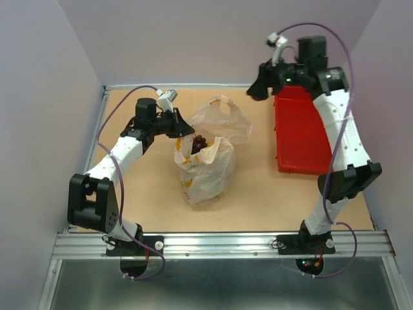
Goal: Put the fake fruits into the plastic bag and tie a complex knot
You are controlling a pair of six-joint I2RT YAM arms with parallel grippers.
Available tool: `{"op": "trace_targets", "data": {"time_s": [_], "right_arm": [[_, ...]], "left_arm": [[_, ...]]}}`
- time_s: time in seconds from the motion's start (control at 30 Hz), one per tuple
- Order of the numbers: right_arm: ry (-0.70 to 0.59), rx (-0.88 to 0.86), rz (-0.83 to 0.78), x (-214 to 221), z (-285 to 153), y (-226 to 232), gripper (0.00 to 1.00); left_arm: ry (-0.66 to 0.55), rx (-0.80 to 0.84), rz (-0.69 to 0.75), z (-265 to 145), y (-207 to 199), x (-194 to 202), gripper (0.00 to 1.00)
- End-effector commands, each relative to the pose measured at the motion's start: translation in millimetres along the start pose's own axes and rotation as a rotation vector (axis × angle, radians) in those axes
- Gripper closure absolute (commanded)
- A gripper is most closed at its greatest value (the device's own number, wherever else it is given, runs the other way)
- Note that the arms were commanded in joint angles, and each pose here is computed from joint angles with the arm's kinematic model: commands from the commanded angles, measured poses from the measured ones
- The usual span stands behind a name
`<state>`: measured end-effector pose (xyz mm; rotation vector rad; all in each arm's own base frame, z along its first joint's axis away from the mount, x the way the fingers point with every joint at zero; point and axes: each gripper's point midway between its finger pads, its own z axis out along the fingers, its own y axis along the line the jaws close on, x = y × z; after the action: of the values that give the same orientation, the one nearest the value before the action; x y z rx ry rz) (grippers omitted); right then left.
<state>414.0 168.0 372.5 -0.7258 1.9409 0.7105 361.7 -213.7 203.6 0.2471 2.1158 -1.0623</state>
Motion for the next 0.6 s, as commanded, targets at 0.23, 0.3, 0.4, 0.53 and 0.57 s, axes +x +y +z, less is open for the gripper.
{"op": "trace_targets", "data": {"time_s": [0.23,0.3,0.4,0.53,0.57], "right_arm": [[0.059,-0.329,-0.179,10,91,139,0.69],[0.082,-0.314,-0.195,23,105,134,0.51],[0.103,-0.308,-0.221,34,118,132,0.20],[0.064,-0.332,-0.243,19,113,143,0.07],[0.041,-0.338,-0.248,10,104,150,0.00]], "left_arm": [[-0.055,0.055,0.060,-15,-23,-19,1.00],[-0.059,0.066,0.064,-15,-26,-21,1.00],[-0.057,0.073,0.067,-16,-27,-21,1.00],[-0.051,0.072,0.073,-16,-27,-21,1.00],[-0.049,0.067,0.076,-15,-25,-21,1.00]]}}
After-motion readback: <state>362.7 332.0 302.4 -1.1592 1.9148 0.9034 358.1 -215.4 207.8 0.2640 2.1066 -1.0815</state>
